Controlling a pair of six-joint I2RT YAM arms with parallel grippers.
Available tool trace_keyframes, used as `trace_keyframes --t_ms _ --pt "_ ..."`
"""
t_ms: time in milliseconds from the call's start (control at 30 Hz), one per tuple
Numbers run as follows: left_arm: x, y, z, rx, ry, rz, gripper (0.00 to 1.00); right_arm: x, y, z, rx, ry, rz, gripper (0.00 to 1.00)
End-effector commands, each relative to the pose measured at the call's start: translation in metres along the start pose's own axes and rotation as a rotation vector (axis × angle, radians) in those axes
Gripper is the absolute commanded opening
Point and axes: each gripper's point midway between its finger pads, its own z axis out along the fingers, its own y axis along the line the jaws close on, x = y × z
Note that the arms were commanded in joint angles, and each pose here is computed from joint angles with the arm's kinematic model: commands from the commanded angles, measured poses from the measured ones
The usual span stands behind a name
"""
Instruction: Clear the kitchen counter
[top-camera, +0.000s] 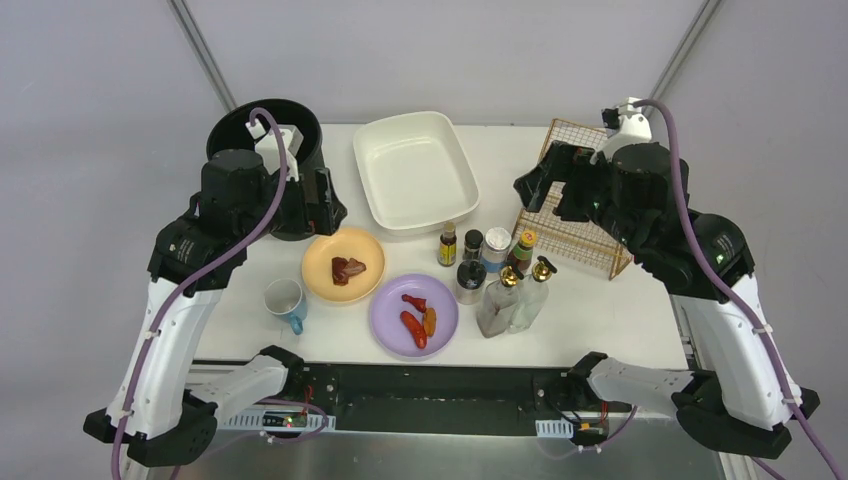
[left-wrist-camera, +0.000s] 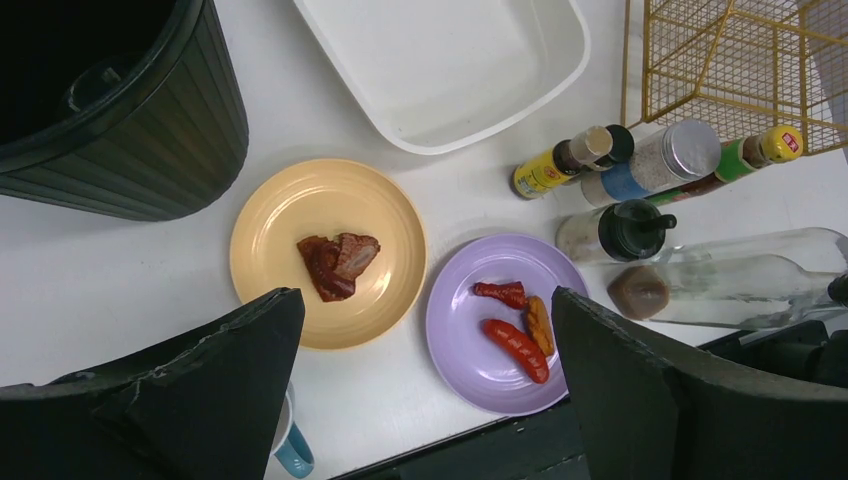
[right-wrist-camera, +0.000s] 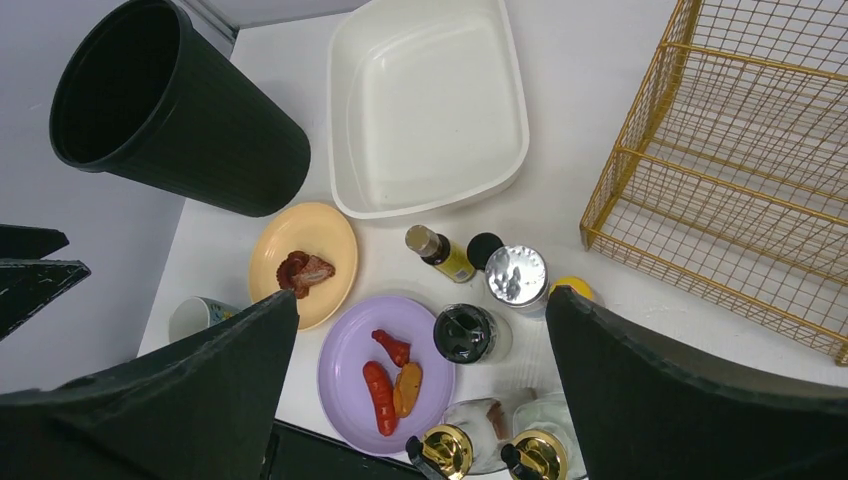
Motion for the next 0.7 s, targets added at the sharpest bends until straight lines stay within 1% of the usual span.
trace_keyframes --t_ms 0,100,233,333,500,667 --pt "-0.009 0.002 -0.005 -0.001 -0.051 0.017 0.99 0.0 -0.008 -0.005 0.011 -0.024 -0.023 0.99" --pt "-0.008 -0.003 -0.009 0.03 -0.056 0.024 0.99 -0.003 -0.011 -0.019 -0.017 -0.067 -0.029 0.99" --pt "-0.01 -0.003 -0.013 0.03 -0.079 0.02 0.99 0.001 -0.024 -0.031 0.005 -0.087 -0.038 0.99" --pt "-0.01 0.0 -0.014 0.018 -0.09 0.018 0.99 0.012 -0.034 -0.034 0.037 -0.048 -0.05 0.99" --pt "-0.008 0.001 -0.012 0.015 -0.091 0.014 0.99 0.042 -0.046 -0.039 0.073 0.07 -0.052 0.99" --pt "-0.003 0.001 -0.009 0.015 -0.082 0.006 0.99 0.064 -0.057 -0.046 0.096 0.12 -0.009 0.99"
